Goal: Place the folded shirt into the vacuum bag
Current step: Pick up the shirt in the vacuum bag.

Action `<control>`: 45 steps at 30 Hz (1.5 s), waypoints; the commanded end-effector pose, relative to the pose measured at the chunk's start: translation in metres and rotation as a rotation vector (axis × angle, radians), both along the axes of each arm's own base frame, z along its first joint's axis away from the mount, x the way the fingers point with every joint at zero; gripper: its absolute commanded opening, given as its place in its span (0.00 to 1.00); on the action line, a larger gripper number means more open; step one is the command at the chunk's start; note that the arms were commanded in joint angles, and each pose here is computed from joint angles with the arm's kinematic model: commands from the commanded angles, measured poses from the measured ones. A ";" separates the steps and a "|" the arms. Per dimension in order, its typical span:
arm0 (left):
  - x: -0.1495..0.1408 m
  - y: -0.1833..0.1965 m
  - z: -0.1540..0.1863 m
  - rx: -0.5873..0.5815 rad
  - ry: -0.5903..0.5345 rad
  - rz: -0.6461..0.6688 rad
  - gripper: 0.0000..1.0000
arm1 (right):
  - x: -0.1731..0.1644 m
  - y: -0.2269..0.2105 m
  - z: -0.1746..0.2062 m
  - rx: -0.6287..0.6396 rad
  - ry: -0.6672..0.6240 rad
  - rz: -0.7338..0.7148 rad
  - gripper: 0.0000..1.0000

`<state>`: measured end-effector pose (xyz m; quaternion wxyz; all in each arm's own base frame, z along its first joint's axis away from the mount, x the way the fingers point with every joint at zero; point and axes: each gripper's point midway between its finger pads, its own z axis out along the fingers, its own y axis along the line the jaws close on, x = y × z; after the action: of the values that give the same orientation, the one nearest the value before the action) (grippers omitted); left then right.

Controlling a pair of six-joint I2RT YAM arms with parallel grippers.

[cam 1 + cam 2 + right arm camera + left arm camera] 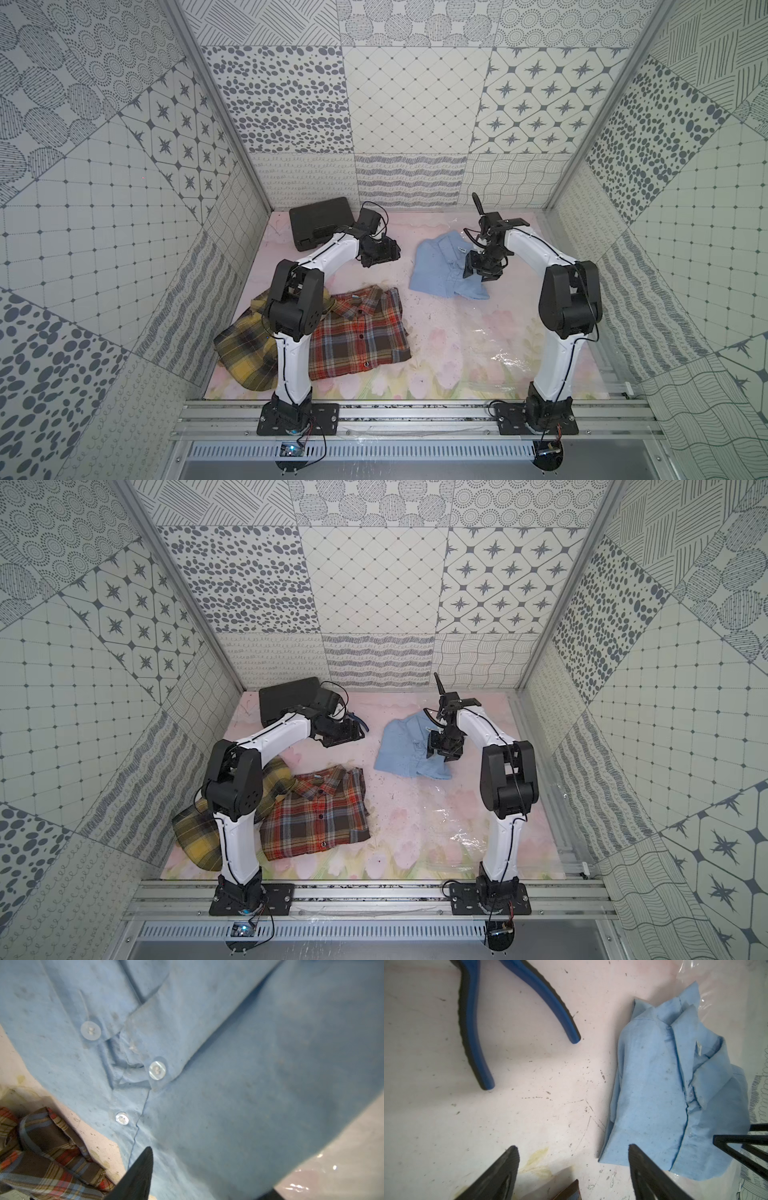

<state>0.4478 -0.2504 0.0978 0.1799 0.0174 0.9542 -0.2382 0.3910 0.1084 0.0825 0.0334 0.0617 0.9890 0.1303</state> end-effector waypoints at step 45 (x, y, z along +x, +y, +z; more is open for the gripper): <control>-0.054 -0.116 -0.022 -0.243 0.032 -0.051 0.00 | 0.032 0.041 0.041 -0.344 -0.306 0.190 0.17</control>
<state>0.3890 -0.3516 0.0653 0.1353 0.0294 0.9361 -0.3232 0.4223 0.1291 0.1198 0.1850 -0.0520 0.9790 -0.0684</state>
